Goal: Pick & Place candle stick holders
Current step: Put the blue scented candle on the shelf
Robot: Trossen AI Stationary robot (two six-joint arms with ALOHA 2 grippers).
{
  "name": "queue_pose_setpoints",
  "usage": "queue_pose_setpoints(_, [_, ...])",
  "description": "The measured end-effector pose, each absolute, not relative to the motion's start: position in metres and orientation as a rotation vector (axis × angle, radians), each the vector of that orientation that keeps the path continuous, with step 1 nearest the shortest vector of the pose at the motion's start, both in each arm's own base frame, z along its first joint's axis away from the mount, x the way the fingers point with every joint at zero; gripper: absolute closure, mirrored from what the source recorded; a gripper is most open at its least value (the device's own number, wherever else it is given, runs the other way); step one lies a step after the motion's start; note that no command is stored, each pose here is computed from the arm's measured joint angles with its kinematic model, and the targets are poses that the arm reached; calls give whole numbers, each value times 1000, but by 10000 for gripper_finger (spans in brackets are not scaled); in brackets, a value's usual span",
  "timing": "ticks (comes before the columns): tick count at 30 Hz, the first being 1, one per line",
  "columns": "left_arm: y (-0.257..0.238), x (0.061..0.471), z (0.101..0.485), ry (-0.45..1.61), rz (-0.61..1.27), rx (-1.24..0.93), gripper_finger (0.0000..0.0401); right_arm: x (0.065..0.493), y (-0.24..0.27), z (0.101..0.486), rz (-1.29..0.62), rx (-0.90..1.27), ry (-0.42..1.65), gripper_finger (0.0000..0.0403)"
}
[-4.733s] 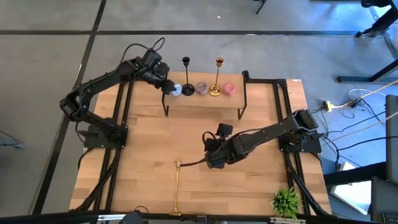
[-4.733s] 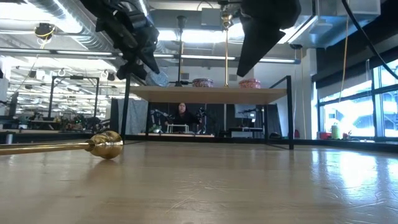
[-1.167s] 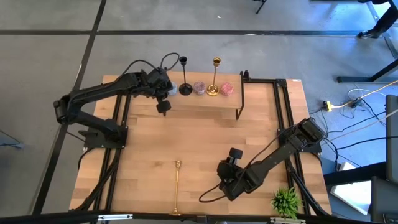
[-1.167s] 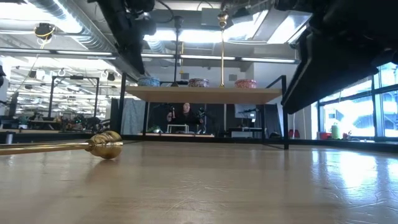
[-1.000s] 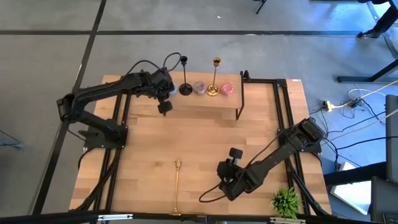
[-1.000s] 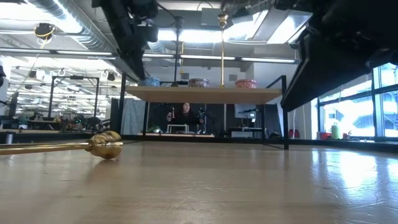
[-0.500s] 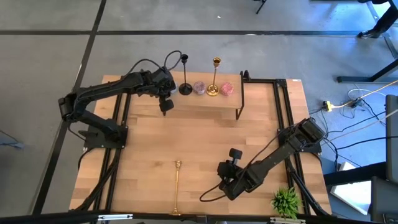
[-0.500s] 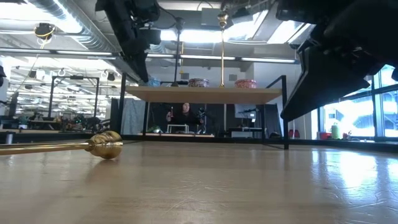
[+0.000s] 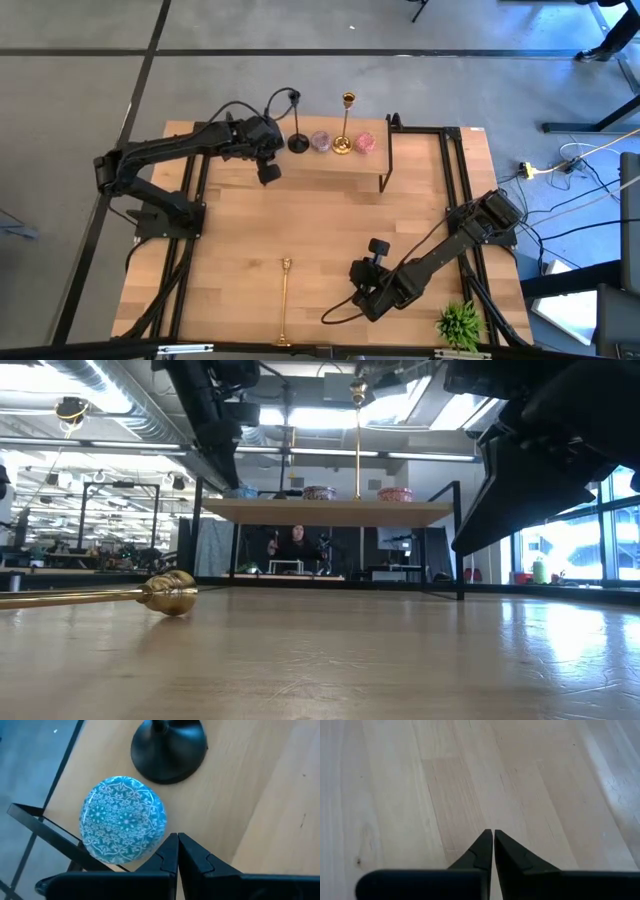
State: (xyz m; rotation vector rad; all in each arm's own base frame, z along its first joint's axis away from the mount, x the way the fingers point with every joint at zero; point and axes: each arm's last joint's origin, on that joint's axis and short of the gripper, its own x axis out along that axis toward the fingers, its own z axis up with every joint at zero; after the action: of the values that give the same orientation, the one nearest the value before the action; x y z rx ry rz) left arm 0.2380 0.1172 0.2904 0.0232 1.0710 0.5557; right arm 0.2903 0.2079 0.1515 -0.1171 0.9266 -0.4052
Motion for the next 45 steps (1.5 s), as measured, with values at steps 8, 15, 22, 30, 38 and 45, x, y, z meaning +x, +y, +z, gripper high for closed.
queue_pose_setpoints(8, [113, 237, 297, 1020, 604, 20, 400, 290, 208, 151, -405, -120, 929, 382])
queue_pose_setpoints(15, [105, 219, 327, 818, 626, 8, 400, 289, 208, 151, -402, -118, 937, 382])
queue_pose_setpoints(22, [96, 186, 332, 648, 571, -42, 400, 290, 209, 151, -400, -112, 932, 382])
queue_pose_setpoints(30, [109, 179, 313, 666, 453, -4, 400, 292, 210, 152, -391, -115, 906, 382])
queue_pose_setpoints(38, [132, 191, 292, 751, 441, -43, 400, 292, 208, 152, -399, -123, 914, 382])
queue_pose_setpoints(45, [139, 198, 281, 798, 427, -61, 400, 292, 207, 152, -401, -130, 920, 382])
